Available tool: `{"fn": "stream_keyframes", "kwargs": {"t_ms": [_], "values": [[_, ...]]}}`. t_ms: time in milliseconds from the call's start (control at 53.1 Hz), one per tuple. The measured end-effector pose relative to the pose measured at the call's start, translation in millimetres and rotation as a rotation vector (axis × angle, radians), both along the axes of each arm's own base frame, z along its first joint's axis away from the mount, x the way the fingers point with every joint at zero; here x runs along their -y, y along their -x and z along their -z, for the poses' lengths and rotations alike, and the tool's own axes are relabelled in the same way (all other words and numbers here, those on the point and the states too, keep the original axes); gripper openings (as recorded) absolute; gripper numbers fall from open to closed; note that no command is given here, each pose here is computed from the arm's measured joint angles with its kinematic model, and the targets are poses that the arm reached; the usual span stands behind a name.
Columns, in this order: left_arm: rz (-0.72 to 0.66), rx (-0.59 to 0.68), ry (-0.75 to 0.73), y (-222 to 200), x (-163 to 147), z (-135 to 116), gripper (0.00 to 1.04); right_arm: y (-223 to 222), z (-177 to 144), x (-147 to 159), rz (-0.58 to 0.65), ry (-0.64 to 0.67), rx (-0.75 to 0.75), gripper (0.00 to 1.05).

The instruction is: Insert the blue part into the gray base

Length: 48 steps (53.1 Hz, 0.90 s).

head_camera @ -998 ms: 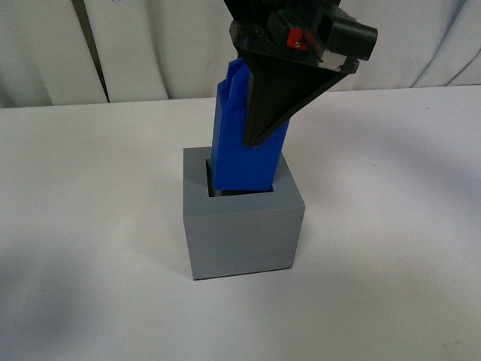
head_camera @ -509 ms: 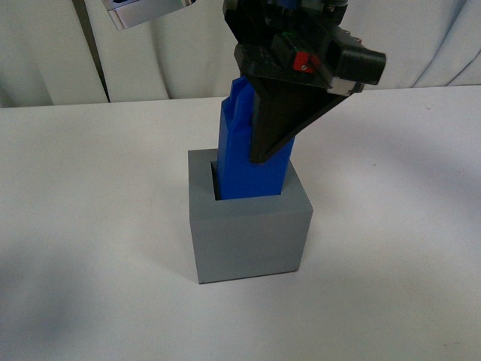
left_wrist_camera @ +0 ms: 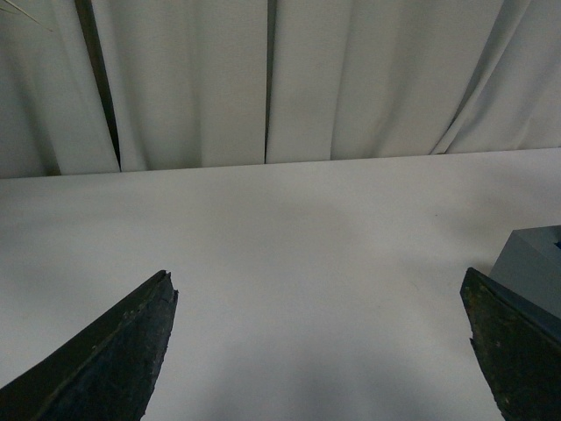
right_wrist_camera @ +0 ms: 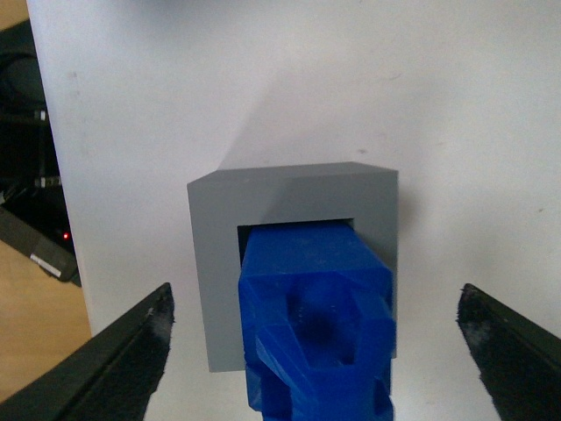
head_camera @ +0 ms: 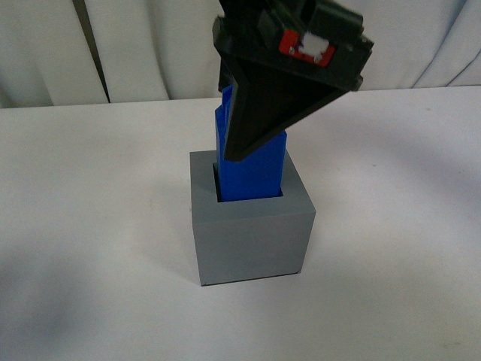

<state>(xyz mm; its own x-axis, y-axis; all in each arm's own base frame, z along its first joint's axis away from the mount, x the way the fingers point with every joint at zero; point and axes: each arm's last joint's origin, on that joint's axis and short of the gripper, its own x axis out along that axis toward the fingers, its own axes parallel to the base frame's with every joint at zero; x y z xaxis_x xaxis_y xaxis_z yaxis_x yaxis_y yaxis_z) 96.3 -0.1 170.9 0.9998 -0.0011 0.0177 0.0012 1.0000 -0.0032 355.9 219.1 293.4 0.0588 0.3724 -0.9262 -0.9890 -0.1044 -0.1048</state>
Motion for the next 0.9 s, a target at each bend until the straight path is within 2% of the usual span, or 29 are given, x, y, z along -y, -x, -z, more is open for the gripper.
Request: {"fn": "stream_keyframes", "kwargs": {"t_ms": [132,283,414,527,904], "values": [[0.0,0.0,0.0,0.0,0.0,0.0,0.99,-5.9,-12.3,16.1,0.044,-0.079,-0.008,0.97],[0.0,0.0,0.0,0.0,0.0,0.0,0.99,-11.5,-28.9,58.7,0.158,-0.198,0.106,0.97],[0.0,0.0,0.0,0.0,0.0,0.0,0.99,0.2,-31.5,94.3,0.232,-0.317,0.145,0.97],[0.0,0.0,0.0,0.0,0.0,0.0,0.99,16.0,-22.3,128.0,0.323,-0.445,0.162,0.97],[0.0,0.0,0.0,0.0,0.0,0.0,0.99,73.8,30.4,207.6,0.626,-0.751,0.213,0.97]]}}
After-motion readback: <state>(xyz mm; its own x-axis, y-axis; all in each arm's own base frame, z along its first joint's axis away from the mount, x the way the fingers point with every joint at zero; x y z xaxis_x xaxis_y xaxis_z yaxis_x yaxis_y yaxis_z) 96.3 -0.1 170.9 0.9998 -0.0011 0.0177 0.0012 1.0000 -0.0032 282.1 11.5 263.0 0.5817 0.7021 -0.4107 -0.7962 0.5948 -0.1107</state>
